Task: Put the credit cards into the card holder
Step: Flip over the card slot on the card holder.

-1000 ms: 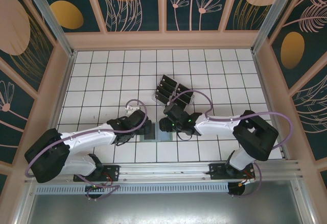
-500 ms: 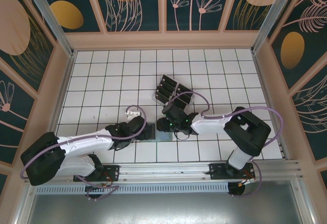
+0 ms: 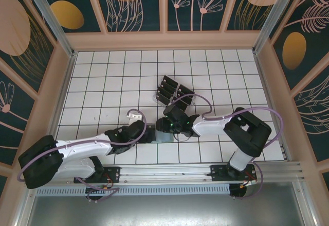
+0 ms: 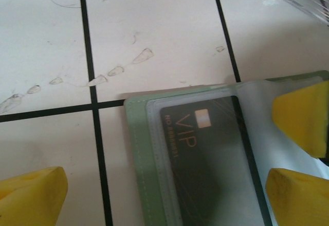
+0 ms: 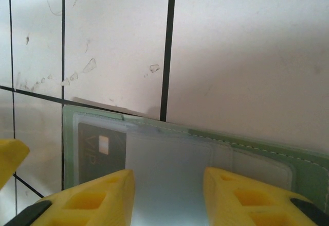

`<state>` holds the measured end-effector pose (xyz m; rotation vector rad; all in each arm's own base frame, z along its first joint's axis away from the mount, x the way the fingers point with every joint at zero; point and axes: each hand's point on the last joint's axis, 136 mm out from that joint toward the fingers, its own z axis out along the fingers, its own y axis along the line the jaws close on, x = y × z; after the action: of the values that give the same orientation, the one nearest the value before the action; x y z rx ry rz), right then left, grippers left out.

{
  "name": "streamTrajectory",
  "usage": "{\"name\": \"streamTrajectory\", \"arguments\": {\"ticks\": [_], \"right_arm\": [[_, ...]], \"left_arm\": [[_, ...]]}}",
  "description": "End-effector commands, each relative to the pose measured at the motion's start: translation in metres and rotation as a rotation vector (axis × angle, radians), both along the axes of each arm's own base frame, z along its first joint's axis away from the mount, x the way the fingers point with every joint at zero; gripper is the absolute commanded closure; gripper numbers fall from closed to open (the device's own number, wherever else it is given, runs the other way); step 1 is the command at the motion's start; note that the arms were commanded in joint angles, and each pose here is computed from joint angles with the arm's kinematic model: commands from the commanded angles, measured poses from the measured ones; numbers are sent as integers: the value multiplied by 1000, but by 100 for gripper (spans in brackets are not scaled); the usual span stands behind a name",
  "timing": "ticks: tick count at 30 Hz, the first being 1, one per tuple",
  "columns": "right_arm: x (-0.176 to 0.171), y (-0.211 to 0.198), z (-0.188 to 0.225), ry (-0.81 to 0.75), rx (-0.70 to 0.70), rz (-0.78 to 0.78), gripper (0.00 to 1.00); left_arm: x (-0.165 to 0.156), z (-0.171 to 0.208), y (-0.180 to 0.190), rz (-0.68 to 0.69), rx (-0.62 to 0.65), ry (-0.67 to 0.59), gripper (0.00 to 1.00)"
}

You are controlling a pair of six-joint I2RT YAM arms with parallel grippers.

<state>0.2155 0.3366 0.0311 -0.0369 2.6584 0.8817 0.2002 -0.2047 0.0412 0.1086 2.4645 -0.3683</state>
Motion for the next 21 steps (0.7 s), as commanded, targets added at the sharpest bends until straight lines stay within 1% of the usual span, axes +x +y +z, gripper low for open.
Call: {"name": "streamTrajectory", "arguments": {"ticks": [1,8,13,17,21], "right_arm": [[-5,-8,-11,48,-5,-49,59],[-5,-9,-9,59,17,-71,59],[-5,-8,-9,71,26,-79,59],[-6,-8,-9,79,37,-81,58],[-8,-7,-10,85,47,-83,58]], "left_arm": [[-3,4,-7,-30,-39,-25,2],[-12,4,-12,-61,-71,-42,1],[-15,11,-24,-106,-87,-70,2],[-16,9,-30,-127,-56,-79,2],[-12,4,-29,-118,-9,-85,1]]}}
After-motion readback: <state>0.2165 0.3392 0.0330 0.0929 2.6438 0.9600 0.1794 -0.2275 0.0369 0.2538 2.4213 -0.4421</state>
